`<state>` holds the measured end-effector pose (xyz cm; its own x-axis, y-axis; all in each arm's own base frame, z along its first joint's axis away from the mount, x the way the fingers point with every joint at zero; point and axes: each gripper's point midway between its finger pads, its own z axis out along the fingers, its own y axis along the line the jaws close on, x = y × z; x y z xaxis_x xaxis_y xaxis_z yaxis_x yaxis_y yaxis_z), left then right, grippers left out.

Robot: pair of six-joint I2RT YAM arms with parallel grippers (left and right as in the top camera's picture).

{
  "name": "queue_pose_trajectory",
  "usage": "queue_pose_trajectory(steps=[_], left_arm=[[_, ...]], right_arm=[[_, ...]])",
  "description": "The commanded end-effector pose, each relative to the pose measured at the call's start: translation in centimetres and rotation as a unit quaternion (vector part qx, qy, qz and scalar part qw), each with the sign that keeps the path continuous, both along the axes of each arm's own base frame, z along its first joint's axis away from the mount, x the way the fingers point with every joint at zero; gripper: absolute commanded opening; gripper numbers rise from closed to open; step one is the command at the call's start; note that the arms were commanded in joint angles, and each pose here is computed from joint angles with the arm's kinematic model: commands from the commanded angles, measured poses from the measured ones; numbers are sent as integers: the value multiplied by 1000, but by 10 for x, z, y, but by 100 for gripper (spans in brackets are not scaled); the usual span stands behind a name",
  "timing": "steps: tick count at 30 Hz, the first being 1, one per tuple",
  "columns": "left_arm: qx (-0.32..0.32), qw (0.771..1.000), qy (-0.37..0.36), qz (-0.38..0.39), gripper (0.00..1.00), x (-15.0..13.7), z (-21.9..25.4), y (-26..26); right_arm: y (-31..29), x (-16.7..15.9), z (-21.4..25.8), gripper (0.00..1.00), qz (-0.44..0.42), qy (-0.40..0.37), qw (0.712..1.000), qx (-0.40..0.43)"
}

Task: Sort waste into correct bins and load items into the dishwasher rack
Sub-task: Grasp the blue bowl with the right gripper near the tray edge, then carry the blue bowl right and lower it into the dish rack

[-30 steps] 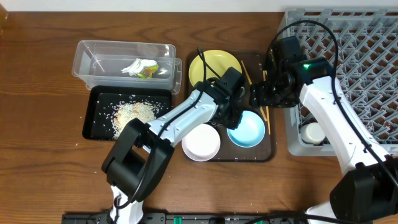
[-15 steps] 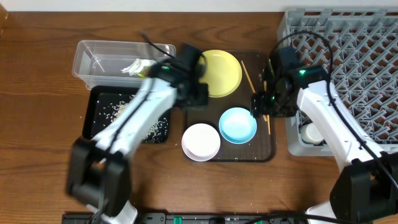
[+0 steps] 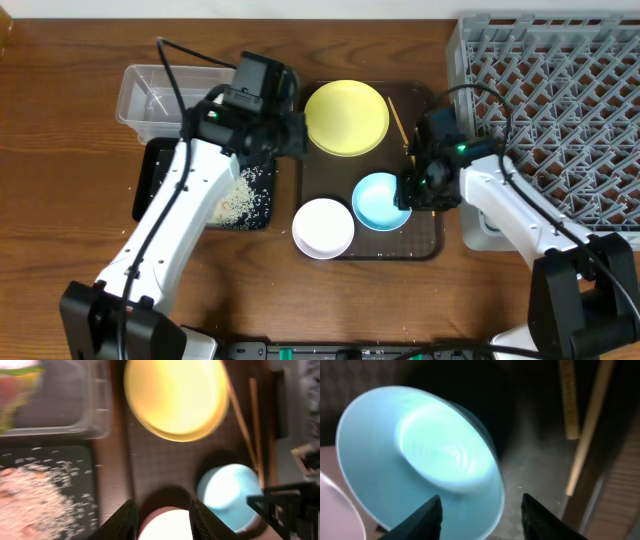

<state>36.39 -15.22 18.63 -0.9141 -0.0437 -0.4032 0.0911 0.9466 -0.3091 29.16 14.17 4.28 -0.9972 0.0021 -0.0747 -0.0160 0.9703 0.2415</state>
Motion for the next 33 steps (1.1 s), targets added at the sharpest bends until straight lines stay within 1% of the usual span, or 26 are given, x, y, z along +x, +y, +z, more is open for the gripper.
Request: queue_pose_trajectory(steps=[1, 3, 6, 8, 9, 11, 13, 16, 17, 19, 20, 23, 26, 29, 31, 33], left_arm=[[29, 999, -12, 29, 37, 12, 4, 35], [37, 998, -5, 45, 37, 14, 1, 58], [50, 997, 2, 57, 38, 14, -1, 83], [55, 996, 5, 66, 45, 14, -3, 98], [56, 996, 7, 72, 49, 14, -3, 105], [56, 995, 9, 85, 56, 15, -3, 115], [57, 994, 13, 95, 61, 14, -4, 123], [57, 993, 14, 105, 65, 14, -5, 130], [57, 993, 16, 107, 67, 14, -5, 132], [57, 992, 17, 108, 77, 13, -5, 132], [57, 992, 16, 108, 79, 13, -5, 132], [57, 992, 16, 108, 81, 13, -5, 132], [57, 992, 16, 108, 84, 13, -5, 132], [57, 992, 16, 108, 86, 13, -5, 132], [57, 992, 16, 108, 86, 13, -5, 132], [57, 992, 16, 108, 87, 13, -5, 132]], right_arm=[[-6, -7, -11, 45, -32, 9, 999, -21], [-9, -6, -15, 42, -37, 4, 999, -30], [-12, -4, -17, 33, -46, -3, 998, -36], [-12, -1, -17, 22, -48, -8, 998, -37], [-12, 0, -18, 18, -49, -10, 998, -37], [-12, 1, -18, 14, -50, -14, 998, -37], [-11, 2, -19, 11, -50, -16, 998, -35], [-11, 0, -22, 2, -49, -17, 998, -35], [-11, -1, -24, 1, -49, -16, 998, -35], [-12, -2, -24, 1, -49, -15, 998, -36], [-12, -1, -24, 1, -49, -16, 998, -36], [-10, 4, -18, 1, -55, -25, 998, -28], [-8, 17, 3, 1, -61, -54, 997, -16], [-17, 36, 44, 1, -80, -102, 992, -12], [-35, 50, 80, 1, -106, -147, 983, -30], [-62, 63, 118, 1, -141, -197, 968, -61]])
